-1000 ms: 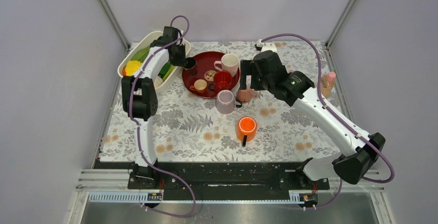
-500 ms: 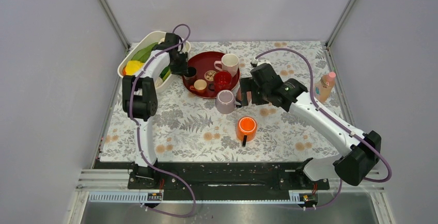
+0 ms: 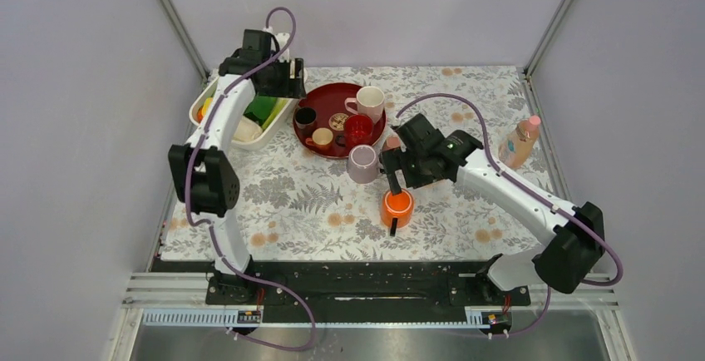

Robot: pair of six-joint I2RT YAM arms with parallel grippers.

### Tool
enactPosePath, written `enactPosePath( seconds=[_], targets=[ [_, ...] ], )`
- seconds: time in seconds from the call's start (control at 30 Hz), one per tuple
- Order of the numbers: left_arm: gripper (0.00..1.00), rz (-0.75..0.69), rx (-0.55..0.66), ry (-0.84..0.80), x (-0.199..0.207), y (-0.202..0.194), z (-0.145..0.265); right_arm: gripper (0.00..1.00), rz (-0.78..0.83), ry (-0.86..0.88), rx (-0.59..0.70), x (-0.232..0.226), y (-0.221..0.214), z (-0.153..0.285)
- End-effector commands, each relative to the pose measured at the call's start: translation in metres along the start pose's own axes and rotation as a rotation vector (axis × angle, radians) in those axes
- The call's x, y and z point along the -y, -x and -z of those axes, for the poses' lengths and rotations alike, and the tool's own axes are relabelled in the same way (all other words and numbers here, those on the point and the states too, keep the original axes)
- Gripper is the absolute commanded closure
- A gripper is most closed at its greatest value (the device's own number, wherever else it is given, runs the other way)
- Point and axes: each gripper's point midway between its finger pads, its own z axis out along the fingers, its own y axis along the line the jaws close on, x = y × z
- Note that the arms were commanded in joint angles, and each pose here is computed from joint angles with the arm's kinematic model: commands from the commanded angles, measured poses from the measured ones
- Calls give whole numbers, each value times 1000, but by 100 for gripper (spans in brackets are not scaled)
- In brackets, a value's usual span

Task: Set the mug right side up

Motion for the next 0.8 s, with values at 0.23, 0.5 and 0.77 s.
enactPosePath(
  seconds=[0.23, 0.5, 0.77],
  targets=[
    [19, -147, 220, -56, 32, 16, 114, 1, -458, -254, 203, 0, -57, 2],
    [19, -95, 236, -163, 58, 1, 126, 10, -461, -273, 279, -17, -63, -29],
    [20, -65, 244, -241, 74, 2, 129, 21, -458, -296, 201, -24, -80, -61]
  ],
)
